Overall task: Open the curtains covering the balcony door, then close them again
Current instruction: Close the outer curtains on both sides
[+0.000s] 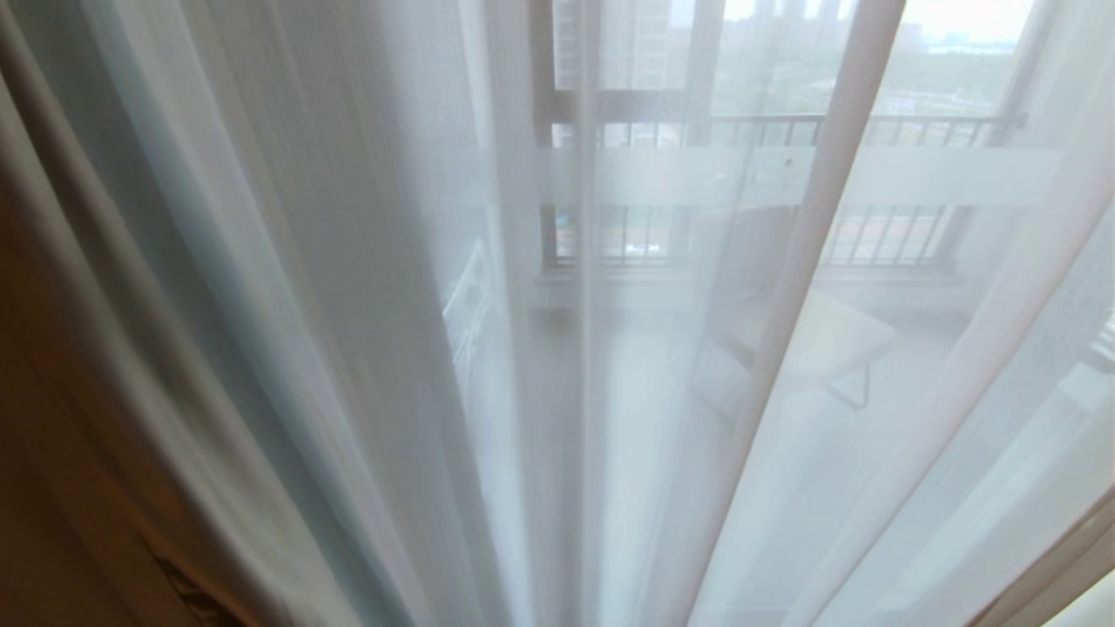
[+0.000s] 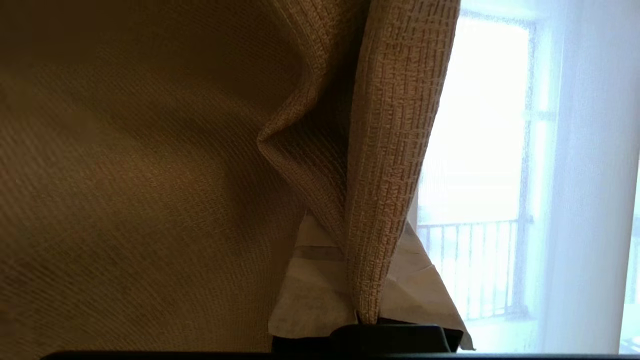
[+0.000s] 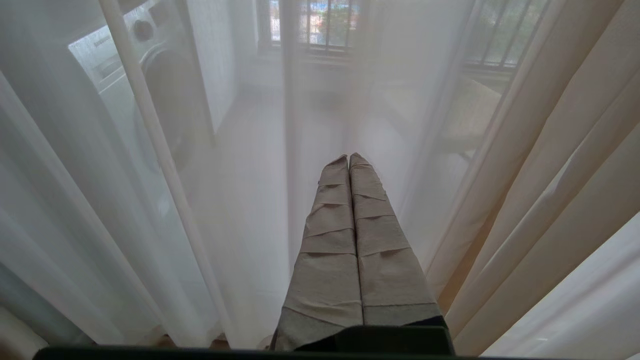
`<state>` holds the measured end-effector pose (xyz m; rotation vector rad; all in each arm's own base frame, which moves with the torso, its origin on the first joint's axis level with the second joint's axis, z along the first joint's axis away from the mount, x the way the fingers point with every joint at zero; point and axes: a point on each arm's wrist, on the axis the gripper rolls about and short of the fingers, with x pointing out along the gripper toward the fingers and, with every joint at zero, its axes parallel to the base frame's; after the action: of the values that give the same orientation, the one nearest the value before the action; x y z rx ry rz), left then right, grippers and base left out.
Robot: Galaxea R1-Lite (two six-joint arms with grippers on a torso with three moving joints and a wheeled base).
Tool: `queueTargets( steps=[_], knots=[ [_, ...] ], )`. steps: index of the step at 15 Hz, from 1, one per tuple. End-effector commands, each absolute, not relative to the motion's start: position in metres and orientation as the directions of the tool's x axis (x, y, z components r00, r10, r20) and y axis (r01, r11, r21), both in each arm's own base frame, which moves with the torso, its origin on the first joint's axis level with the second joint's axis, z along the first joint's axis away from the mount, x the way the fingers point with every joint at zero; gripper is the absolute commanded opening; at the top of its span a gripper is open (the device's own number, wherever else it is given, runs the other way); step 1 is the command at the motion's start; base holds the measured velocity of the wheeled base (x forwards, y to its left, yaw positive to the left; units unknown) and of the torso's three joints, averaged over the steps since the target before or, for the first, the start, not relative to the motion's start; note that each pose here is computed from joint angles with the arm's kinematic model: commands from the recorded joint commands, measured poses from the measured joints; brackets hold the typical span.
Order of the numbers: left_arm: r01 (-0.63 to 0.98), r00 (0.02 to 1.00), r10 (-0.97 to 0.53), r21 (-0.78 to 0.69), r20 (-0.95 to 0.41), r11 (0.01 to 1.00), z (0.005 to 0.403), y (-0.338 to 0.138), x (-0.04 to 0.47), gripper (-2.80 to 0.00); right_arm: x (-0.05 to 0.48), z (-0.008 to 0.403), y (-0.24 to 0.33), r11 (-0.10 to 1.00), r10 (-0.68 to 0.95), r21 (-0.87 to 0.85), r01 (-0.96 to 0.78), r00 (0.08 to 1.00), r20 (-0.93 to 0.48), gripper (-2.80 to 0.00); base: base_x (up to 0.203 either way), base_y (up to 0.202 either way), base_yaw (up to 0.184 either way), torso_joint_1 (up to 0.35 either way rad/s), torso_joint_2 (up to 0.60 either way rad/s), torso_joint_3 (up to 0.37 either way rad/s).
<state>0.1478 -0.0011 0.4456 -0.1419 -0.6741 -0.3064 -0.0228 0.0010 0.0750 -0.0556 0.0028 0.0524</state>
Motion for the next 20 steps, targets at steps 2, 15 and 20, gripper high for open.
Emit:
queueTargets(
  steps=[2, 15, 20],
  knots=[
    [0.324, 0.738, -0.235, -0.028, 0.632, 0.945, 0.444, -0.001, 0.144, -2.8, -0.023, 0.075, 0.001, 0.997, 0.054, -0.057, -0.054, 0.999, -0.005, -2.8, 0.0, 0.0, 0.0, 0.0, 0.0, 0.0],
    [0.334, 0.744, -0.242, -0.034, 0.623, 0.942, 0.418, -0.003, 0.083, 0.0, -0.023, 0.075, 0.001, 0.997, 0.054, -0.057, -0.054, 0.999, -0.005, -2.8, 0.0, 0.0, 0.0, 0.0, 0.0, 0.0],
    [0.338, 0.772, -0.244, -0.053, 0.587, 0.94, 0.38, -0.005, 0.02, 0.0, -0.023, 0.075, 0.001, 0.997, 0.054, -0.057, -0.054, 0.999, -0.005, -2.8, 0.0, 0.0, 0.0, 0.0, 0.0, 0.0]
  ],
)
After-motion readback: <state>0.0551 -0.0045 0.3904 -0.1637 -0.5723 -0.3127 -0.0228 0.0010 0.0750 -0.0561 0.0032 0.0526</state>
